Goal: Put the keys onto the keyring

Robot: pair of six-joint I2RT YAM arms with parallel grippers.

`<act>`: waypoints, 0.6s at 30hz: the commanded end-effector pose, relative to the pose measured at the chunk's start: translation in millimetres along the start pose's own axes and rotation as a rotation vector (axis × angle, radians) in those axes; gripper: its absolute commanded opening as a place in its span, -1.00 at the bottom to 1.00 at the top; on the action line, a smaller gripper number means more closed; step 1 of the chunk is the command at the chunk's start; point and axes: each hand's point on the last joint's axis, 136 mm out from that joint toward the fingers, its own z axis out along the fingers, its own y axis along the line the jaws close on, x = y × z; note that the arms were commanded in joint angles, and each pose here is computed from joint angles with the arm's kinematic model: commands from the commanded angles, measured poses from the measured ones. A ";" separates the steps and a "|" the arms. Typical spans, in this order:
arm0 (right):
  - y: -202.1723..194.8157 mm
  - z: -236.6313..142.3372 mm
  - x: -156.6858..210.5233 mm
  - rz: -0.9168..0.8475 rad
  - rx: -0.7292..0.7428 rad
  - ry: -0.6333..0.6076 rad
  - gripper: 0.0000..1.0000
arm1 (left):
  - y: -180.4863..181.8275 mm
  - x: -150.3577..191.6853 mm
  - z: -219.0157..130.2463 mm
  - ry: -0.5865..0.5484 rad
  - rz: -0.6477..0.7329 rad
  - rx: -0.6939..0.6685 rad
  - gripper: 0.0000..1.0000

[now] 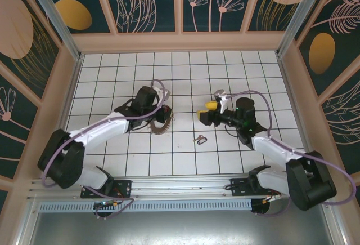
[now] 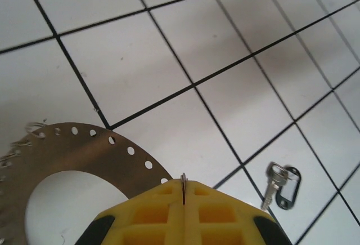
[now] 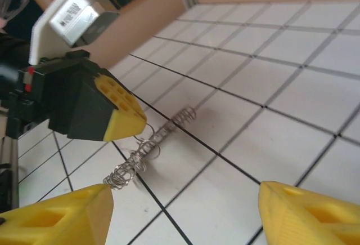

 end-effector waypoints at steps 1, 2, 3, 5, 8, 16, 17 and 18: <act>34.8 -13.0 -24.6 -0.105 -0.138 -0.083 0.26 | -26.5 -16.5 -26.1 -0.107 0.136 0.104 -1.00; 43.1 -17.4 -30.9 -0.126 -0.164 -0.110 0.20 | -33.0 -20.0 -34.6 -0.135 0.164 0.129 -1.00; 50.9 -21.2 -35.0 -0.138 -0.192 -0.131 0.16 | -39.7 -22.9 -42.9 -0.161 0.189 0.154 -1.00; 67.6 -28.7 -44.7 -0.165 -0.258 -0.171 0.08 | -55.9 -27.2 -60.6 -0.215 0.253 0.223 -1.00; 86.5 -31.0 -53.8 -0.192 -0.338 -0.179 0.02 | -76.0 -30.1 -82.8 -0.275 0.335 0.311 -1.00; 122.3 -23.1 -69.7 -0.240 -0.476 -0.160 -0.13 | -105.8 -40.0 -117.3 -0.355 0.422 0.434 -1.00; 124.4 -21.5 -71.5 -0.243 -0.482 -0.159 -0.16 | -110.0 -41.5 -121.5 -0.366 0.429 0.453 -1.00; 125.8 -20.1 -72.8 -0.245 -0.487 -0.159 -0.19 | -113.9 -42.9 -125.2 -0.375 0.436 0.471 -1.00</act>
